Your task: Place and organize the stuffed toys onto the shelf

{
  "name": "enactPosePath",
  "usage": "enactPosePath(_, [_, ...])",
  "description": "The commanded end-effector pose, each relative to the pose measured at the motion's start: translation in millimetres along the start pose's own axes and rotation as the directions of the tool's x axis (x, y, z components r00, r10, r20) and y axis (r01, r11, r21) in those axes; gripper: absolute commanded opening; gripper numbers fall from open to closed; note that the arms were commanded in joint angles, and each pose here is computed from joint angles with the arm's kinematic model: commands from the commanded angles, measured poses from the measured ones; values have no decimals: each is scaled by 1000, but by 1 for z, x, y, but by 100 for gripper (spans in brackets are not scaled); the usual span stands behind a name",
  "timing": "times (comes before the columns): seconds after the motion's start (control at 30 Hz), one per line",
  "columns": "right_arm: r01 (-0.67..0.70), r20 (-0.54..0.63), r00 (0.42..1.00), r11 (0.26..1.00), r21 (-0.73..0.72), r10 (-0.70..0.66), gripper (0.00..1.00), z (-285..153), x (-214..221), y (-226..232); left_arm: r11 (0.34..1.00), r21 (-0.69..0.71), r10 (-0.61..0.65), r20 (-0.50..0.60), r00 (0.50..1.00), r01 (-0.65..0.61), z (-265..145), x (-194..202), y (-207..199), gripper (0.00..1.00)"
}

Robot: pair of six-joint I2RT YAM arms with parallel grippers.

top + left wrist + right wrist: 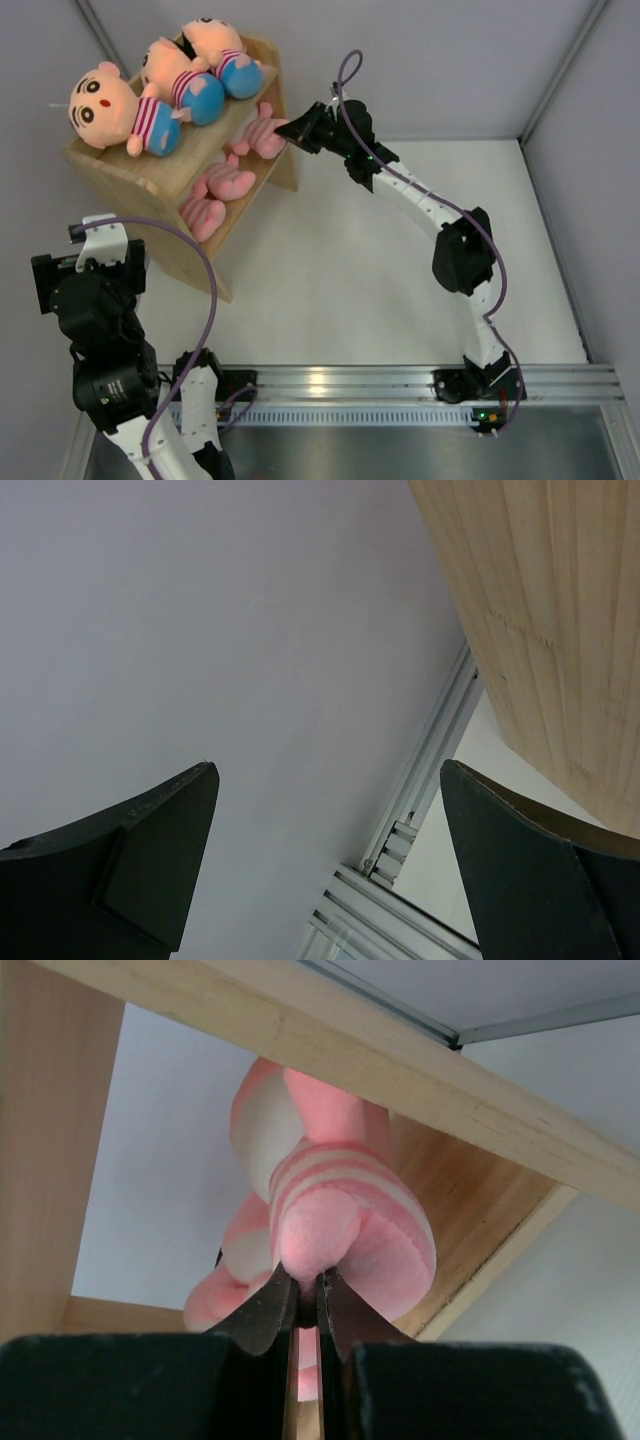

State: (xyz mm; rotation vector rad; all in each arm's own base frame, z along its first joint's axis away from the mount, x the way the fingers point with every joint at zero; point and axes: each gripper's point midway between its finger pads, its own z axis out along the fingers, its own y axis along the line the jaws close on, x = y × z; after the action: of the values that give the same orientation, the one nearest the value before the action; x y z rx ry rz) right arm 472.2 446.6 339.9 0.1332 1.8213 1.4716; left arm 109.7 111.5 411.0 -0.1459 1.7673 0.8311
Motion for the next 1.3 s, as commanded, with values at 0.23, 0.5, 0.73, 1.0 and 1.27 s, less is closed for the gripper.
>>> enactPosePath(0.23, [-3,24,1000,998,-64,5,25,26,1,4,1000,-17,-14,24,1000,14,3,-4,2,99])
enactPosePath(0.5, [74,3,997,997,-38,-74,94,10,-1,4,1000,-19,-8,23,1000,8,2,-2,2,99])
enactPosePath(0.73, [330,24,943,942,59,-332,99,-51,-26,28,1000,-8,8,0,1000,-8,0,11,-4,98])
enactPosePath(1.0, [490,-26,864,829,268,-502,99,-159,-31,-18,994,111,27,-46,999,-22,-5,49,-38,99])
enactPosePath(1.27, [522,-99,786,568,636,-611,99,-256,-40,-131,970,243,27,-131,991,6,-6,92,-76,99])
